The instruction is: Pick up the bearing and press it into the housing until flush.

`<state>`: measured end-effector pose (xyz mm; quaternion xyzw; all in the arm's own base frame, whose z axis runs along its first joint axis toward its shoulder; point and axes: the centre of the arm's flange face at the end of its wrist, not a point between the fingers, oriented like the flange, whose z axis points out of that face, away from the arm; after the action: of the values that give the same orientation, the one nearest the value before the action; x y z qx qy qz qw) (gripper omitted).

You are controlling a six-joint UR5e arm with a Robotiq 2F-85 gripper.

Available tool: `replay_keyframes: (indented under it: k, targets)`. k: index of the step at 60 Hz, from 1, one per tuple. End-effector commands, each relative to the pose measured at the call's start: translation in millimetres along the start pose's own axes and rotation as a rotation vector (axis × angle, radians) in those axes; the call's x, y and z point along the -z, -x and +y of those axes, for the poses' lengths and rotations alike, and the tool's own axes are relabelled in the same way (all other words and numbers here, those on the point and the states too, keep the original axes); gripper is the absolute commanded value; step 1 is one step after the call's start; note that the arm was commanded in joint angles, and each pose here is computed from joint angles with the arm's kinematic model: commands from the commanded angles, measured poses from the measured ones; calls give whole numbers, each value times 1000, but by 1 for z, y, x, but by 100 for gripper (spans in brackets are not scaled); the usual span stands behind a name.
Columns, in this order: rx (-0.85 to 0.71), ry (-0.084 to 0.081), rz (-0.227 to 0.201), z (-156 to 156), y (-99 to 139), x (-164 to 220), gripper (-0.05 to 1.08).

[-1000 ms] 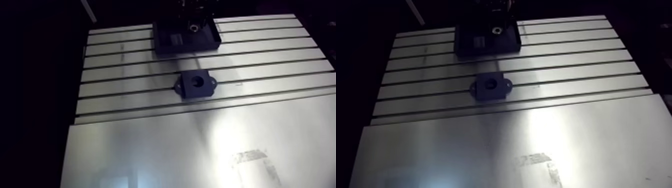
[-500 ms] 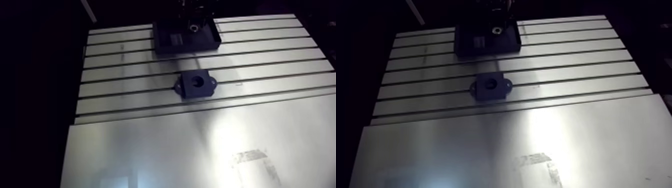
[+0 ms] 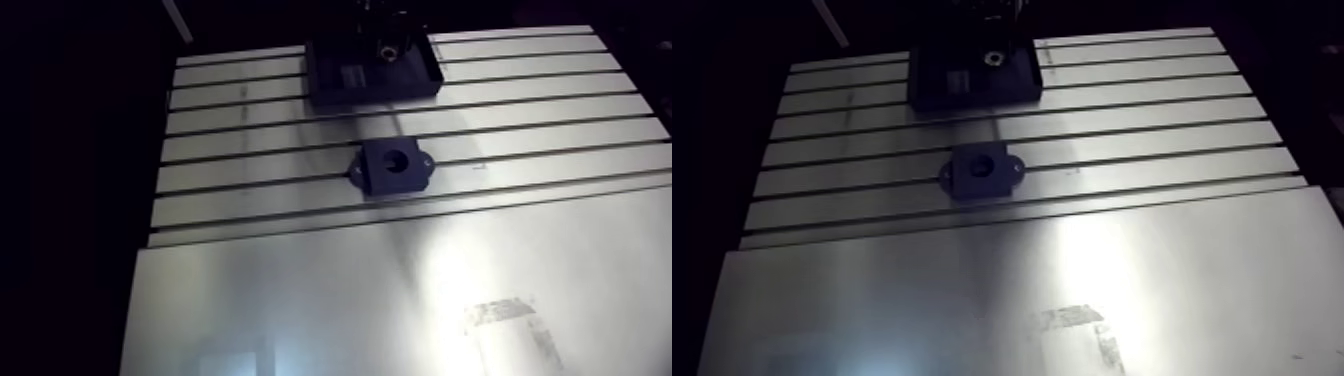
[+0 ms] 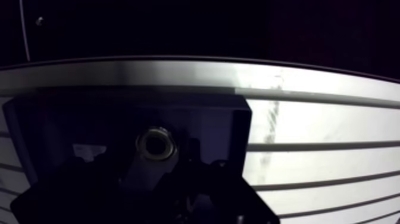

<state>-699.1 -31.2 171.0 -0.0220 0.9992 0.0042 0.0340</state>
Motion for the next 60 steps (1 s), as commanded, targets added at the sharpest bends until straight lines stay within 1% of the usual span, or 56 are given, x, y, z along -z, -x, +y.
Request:
replay_keyframes:
  k: [1, 60]
  targets:
    - [-1, -1, -4, 1, -1, -3, 48]
    - [0, -1, -5, 0, -1, -4, 50]
